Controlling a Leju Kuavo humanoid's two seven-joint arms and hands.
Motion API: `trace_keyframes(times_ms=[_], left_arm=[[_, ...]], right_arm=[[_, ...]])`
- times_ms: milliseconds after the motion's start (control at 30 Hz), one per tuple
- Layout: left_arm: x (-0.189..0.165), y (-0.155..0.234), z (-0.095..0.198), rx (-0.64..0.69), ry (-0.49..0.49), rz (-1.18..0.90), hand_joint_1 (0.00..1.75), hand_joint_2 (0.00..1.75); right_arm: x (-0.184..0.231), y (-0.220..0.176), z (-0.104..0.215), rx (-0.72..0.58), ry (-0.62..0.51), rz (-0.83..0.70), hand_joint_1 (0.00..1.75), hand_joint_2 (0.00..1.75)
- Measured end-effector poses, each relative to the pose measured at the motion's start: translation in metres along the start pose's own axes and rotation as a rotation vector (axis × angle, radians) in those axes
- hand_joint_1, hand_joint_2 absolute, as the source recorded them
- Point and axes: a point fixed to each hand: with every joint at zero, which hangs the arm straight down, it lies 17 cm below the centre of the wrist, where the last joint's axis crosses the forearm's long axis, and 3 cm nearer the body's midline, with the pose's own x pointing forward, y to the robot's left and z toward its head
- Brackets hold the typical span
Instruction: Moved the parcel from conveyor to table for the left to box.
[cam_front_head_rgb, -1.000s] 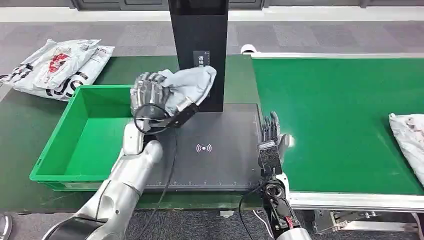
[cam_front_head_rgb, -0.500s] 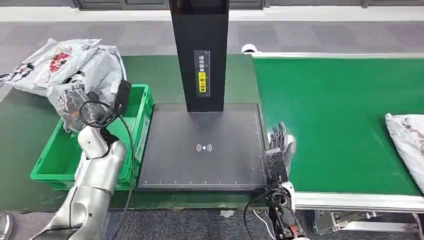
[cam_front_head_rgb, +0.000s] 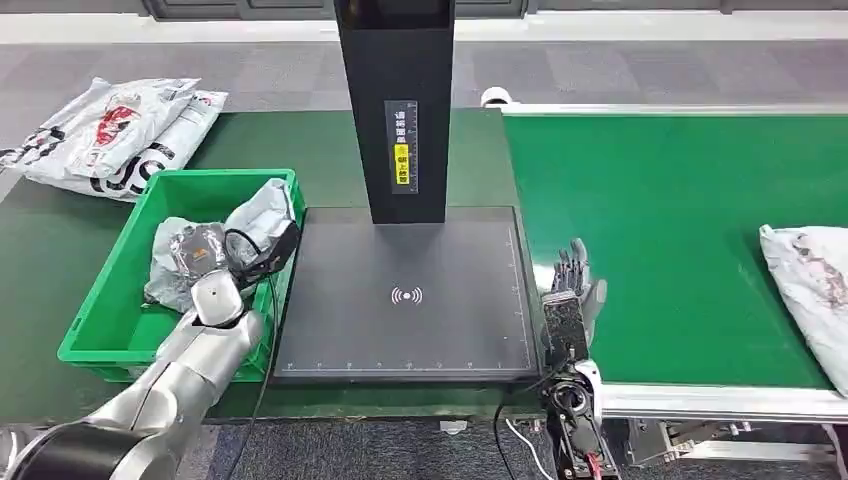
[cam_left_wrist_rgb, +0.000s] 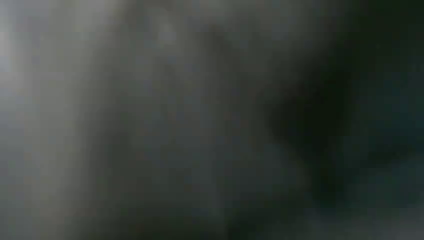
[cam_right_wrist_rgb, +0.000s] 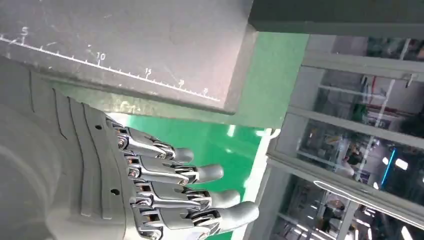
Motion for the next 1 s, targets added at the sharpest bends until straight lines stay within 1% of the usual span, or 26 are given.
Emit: trace_keyframes(times_ms=[100,133,167,200,300,333,400,500,600,700,833,1000], left_arm=[[0.004,-0.027,0.006,-0.133,-0.035,-0.042,0.0,1.75],[0.007,-0.029,0.007,-0.144,-0.052,-0.022,0.0,1.75],[0.009,-0.026,0.006,-0.128,-0.062,0.015,0.0,0.0],[0.012,-0.022,0.005,-0.103,-0.074,0.072,0.0,0.0],[0.017,0.007,-0.001,0.04,-0.112,0.235,0.0,0.0],[0.017,0.014,-0.002,0.071,-0.119,0.274,0.0,0.0],[0.019,0.021,-0.004,0.091,-0.124,0.341,0.0,0.0],[0.036,0.055,-0.004,0.172,-0.249,0.583,0.0,0.0],[0.043,0.091,0.001,0.283,-0.343,0.864,0.0,0.0],[0.036,0.109,0.003,0.361,-0.334,1.022,0.0,0.0],[0.03,0.119,0.004,0.396,-0.277,1.222,0.0,0.0],[0.034,0.127,0.007,0.411,-0.268,1.272,0.0,0.0]], right_arm=[[-0.001,0.001,0.004,0.015,0.001,-0.003,0.0,0.0],[-0.002,0.002,0.006,0.021,0.001,-0.005,0.0,0.0],[-0.002,0.003,0.007,0.025,-0.002,-0.005,0.0,0.0],[-0.002,0.002,0.007,0.024,-0.003,-0.002,0.0,0.0],[-0.002,0.001,0.006,0.016,-0.004,0.011,0.0,0.0],[-0.002,0.0,0.006,0.012,-0.003,0.014,0.0,0.0],[-0.003,-0.001,0.006,0.009,-0.003,0.016,0.0,0.0],[-0.002,-0.004,0.006,-0.009,-0.006,0.026,0.0,0.0],[-0.001,-0.008,0.003,-0.034,-0.015,0.032,0.0,0.0],[0.0,-0.009,0.0,-0.047,-0.021,0.034,0.0,0.0],[0.0,-0.011,-0.003,-0.065,-0.021,0.045,0.0,0.0],[-0.002,-0.011,-0.003,-0.064,-0.017,0.045,0.0,0.0]])
